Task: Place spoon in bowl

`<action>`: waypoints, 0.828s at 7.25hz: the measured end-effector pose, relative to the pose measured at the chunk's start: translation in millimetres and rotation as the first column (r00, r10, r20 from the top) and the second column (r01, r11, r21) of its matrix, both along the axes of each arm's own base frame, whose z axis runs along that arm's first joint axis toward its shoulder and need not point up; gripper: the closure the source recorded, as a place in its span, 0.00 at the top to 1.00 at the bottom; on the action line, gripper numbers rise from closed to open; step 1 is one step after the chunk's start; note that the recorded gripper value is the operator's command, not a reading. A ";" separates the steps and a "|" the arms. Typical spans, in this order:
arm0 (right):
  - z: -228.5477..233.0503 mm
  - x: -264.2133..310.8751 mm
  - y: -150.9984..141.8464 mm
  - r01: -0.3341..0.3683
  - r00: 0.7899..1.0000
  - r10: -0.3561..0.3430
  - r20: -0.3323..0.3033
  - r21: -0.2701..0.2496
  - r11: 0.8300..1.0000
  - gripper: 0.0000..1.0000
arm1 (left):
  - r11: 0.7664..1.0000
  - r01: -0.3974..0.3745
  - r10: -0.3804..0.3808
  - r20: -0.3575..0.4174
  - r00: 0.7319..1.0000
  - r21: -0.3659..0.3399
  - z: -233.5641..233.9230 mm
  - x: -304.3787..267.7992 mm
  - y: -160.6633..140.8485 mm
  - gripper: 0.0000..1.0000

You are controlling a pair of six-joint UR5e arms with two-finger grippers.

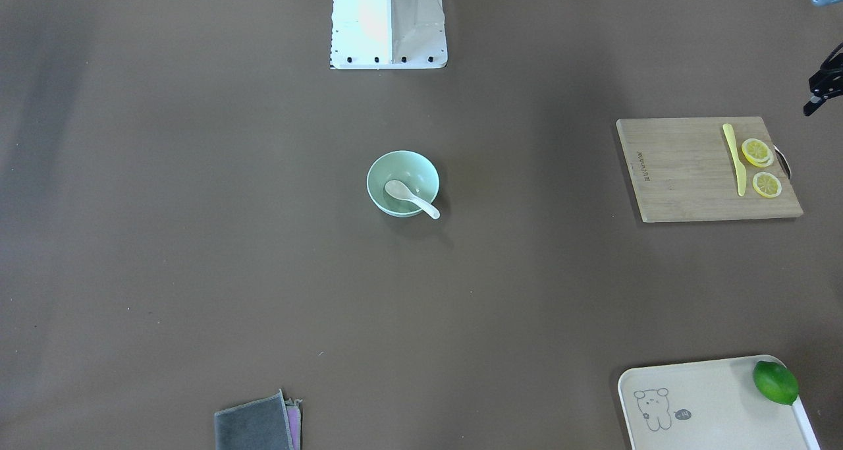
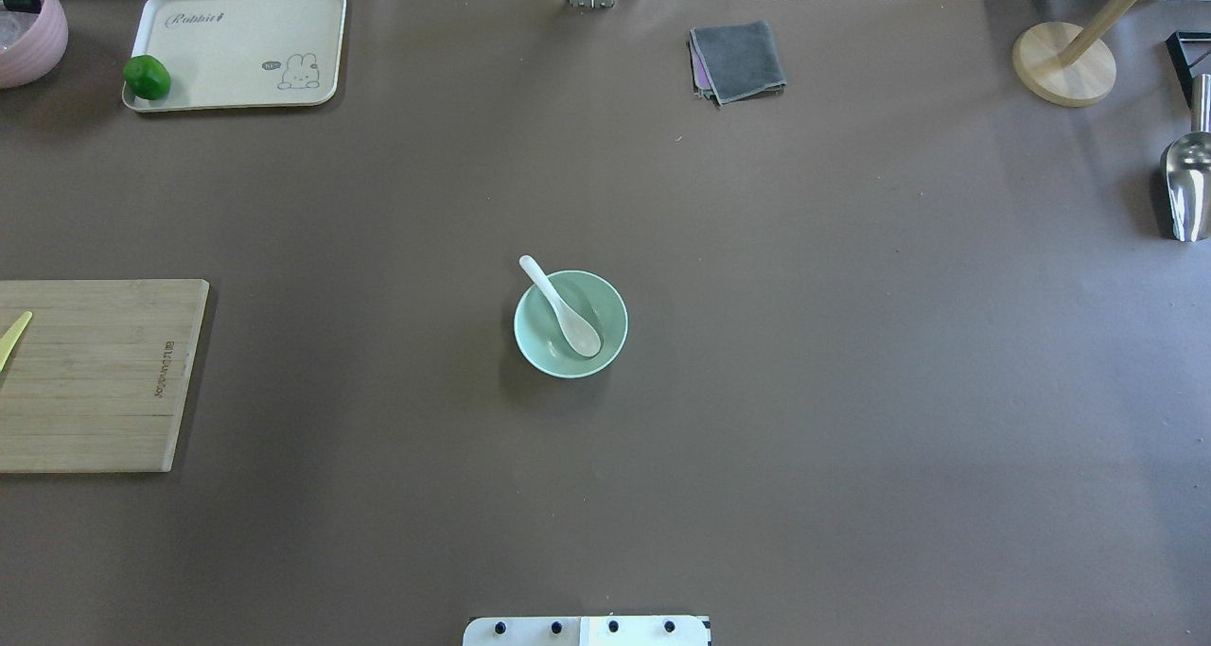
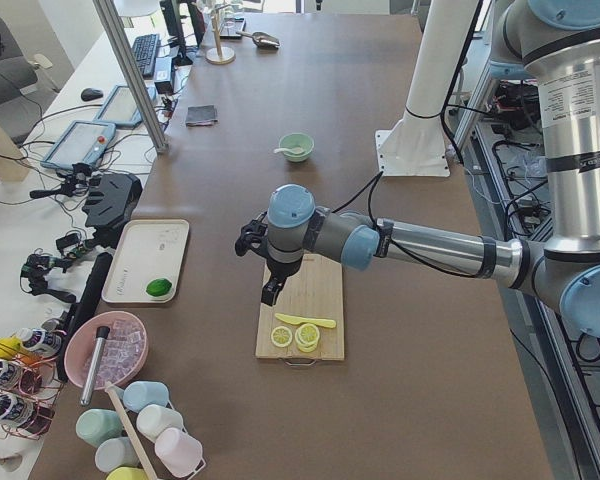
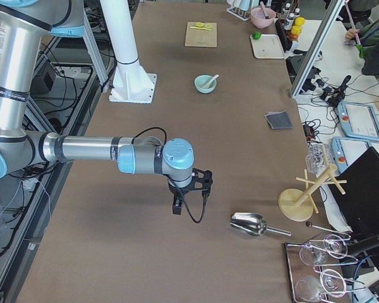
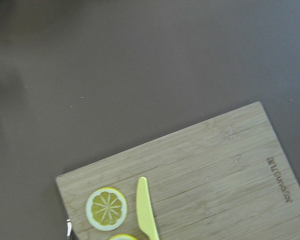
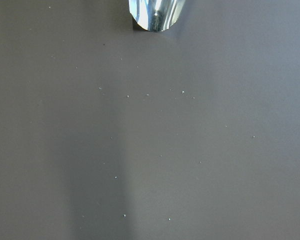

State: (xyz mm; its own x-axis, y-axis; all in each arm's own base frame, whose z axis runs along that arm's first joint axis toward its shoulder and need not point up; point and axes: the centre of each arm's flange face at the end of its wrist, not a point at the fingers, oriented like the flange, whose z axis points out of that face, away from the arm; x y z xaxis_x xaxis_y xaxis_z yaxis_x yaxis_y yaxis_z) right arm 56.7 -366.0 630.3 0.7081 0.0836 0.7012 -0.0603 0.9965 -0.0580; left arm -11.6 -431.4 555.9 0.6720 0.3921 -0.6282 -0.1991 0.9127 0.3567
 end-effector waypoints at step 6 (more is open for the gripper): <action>5.3 0.0 1.9 0.000 1.000 0.000 0.001 -0.012 1.000 1.00 | 0.993 0.042 -0.041 0.013 0.999 -0.113 34.8 -40.2 21.7 0.99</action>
State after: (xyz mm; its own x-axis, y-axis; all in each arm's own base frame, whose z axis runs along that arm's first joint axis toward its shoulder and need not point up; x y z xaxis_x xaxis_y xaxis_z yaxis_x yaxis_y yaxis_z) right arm 56.7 -364.1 635.7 0.7076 0.0922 0.7006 -0.0600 0.9957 -0.0703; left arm -51.9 -409.7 590.7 0.6935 0.2904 -0.6594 -0.1634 0.9547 0.2487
